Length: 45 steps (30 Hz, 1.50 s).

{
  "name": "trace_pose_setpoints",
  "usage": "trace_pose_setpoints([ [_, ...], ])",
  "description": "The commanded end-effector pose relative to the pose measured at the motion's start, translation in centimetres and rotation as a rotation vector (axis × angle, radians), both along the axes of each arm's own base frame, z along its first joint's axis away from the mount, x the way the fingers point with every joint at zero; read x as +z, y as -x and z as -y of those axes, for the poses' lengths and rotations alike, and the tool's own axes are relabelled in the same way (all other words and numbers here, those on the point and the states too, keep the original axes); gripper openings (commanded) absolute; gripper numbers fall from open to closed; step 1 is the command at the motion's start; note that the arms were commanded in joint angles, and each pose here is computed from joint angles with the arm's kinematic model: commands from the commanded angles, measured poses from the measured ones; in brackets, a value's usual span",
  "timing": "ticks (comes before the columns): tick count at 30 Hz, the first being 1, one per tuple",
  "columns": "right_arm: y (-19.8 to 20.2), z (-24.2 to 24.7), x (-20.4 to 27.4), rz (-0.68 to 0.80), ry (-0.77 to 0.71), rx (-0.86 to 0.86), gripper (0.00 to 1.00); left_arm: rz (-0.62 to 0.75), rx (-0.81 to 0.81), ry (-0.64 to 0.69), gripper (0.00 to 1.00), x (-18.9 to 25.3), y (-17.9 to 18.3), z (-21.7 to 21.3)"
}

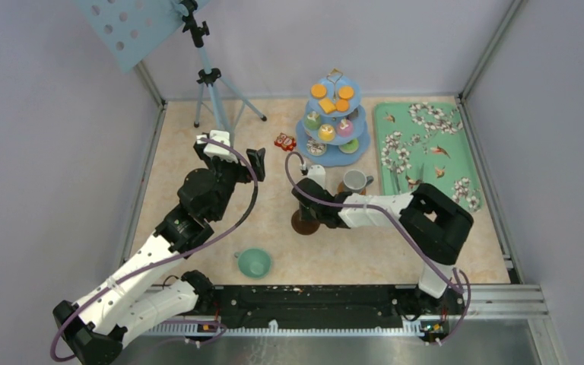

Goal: Serve the afternoon tea

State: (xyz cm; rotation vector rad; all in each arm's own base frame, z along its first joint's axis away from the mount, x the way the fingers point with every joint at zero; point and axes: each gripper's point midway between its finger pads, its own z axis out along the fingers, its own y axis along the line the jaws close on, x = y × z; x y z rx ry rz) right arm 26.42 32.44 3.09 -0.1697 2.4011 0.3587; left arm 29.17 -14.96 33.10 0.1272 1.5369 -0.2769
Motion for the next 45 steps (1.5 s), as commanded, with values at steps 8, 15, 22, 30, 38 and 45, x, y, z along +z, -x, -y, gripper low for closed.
trace_pose_setpoints([
  [8,-7.5,2.5,-1.4,0.076,0.102,-0.105,0.25,0.06,0.021,0.04,0.99,1.8,0.2,-0.7],
  [15,-9.3,4.2,-1.0,0.091,0.142,-0.151,0.25,0.068,0.028,0.042,0.99,2.1,0.3,-1.0],
  [22,-9.9,3.7,2.0,0.128,0.125,-0.121,0.27,0.066,0.028,0.041,0.99,2.0,0.3,-0.9],
  [30,-6.7,-0.3,11.1,0.131,-0.082,0.104,0.5,0.08,0.049,0.043,0.99,2.4,0.4,-1.5],
  [38,5.6,-6.5,9.8,-0.084,-0.272,0.473,0.59,0.117,0.098,0.067,0.99,3.5,1.0,-3.0],
  [45,12.5,-10.8,7.7,-0.196,-0.234,0.638,0.64,0.154,0.136,0.101,0.99,4.4,1.8,-4.5],
])
